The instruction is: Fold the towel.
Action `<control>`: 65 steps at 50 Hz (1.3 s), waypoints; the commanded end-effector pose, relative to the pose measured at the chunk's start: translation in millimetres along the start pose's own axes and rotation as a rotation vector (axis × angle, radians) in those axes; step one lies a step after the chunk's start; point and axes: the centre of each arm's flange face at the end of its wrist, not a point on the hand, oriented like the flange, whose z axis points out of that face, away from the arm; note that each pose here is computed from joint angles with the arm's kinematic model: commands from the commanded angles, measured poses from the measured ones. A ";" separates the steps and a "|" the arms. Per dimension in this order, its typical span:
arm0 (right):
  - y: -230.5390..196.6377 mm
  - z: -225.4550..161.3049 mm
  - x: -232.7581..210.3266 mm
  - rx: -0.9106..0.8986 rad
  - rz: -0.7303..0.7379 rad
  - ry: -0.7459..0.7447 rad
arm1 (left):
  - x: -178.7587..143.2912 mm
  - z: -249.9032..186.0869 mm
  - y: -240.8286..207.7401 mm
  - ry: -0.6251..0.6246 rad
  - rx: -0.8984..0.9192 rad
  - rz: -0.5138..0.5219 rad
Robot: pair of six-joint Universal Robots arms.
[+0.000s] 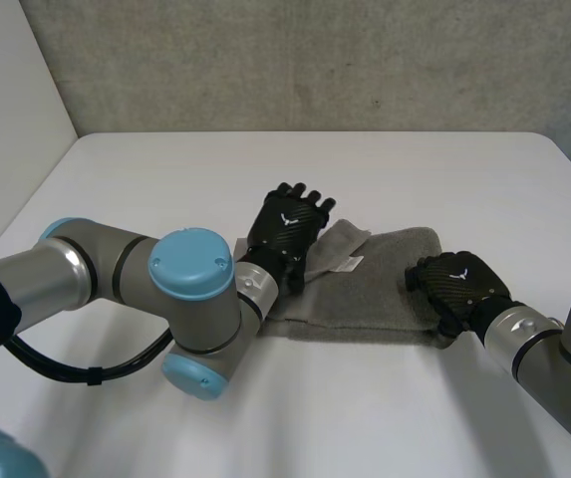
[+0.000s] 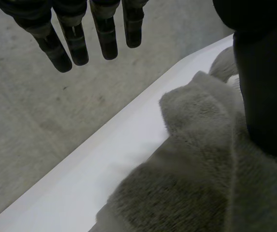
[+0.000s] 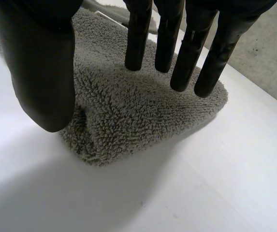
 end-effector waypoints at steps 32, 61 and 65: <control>2.9 3.1 14.1 -0.042 -0.231 0.161 | -2.7 -77.6 -3.2 -0.149 -0.199 0.136; 21.0 16.8 0.7 -0.035 0.038 0.032 | -33.2 -75.2 -4.0 -0.215 -0.191 -0.013; 20.2 18.6 4.5 -0.036 0.029 0.052 | -39.4 -73.7 -7.7 -0.216 -0.175 -0.034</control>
